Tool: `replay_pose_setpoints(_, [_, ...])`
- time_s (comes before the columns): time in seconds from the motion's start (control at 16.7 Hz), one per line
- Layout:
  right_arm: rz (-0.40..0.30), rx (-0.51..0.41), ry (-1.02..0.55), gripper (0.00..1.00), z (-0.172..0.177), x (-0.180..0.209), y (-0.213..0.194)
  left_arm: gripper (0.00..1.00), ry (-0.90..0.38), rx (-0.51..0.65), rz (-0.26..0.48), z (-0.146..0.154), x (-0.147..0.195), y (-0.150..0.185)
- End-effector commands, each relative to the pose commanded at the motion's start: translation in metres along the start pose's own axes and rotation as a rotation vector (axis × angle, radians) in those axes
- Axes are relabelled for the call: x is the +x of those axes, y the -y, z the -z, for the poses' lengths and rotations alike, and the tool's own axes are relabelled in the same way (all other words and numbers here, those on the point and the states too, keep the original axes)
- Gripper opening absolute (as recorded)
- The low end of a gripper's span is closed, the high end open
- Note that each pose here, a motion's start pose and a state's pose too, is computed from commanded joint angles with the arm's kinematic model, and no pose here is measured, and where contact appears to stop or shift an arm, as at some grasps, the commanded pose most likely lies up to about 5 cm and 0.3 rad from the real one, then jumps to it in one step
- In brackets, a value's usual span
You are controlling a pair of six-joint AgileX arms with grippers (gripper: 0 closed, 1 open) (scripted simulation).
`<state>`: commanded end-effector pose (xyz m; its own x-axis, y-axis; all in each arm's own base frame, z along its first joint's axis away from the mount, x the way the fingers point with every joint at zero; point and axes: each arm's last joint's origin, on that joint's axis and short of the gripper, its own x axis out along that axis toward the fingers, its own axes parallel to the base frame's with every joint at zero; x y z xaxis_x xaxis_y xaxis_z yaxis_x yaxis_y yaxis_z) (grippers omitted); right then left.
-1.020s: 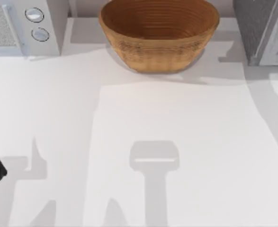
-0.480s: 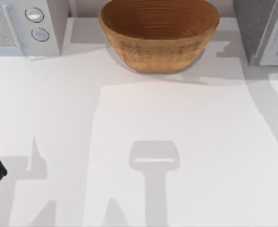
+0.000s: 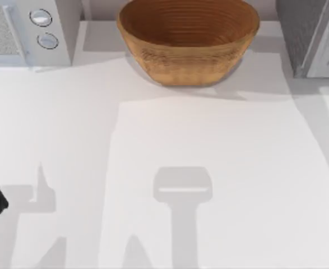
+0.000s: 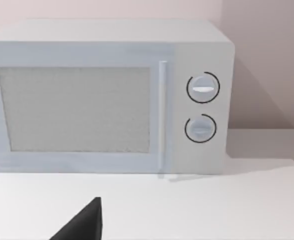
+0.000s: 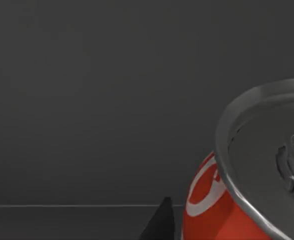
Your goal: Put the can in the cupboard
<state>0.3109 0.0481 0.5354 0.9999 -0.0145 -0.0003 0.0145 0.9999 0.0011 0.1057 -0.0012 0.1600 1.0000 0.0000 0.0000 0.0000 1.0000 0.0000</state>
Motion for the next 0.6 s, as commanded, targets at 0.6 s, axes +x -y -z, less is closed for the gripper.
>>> replay_pose_setpoints(0.6, [-0.013,0.002,0.001,0.0,-0.006,0.047,-0.003,1.0,0.0,0.0,0.0,0.0,0.0,0.0])
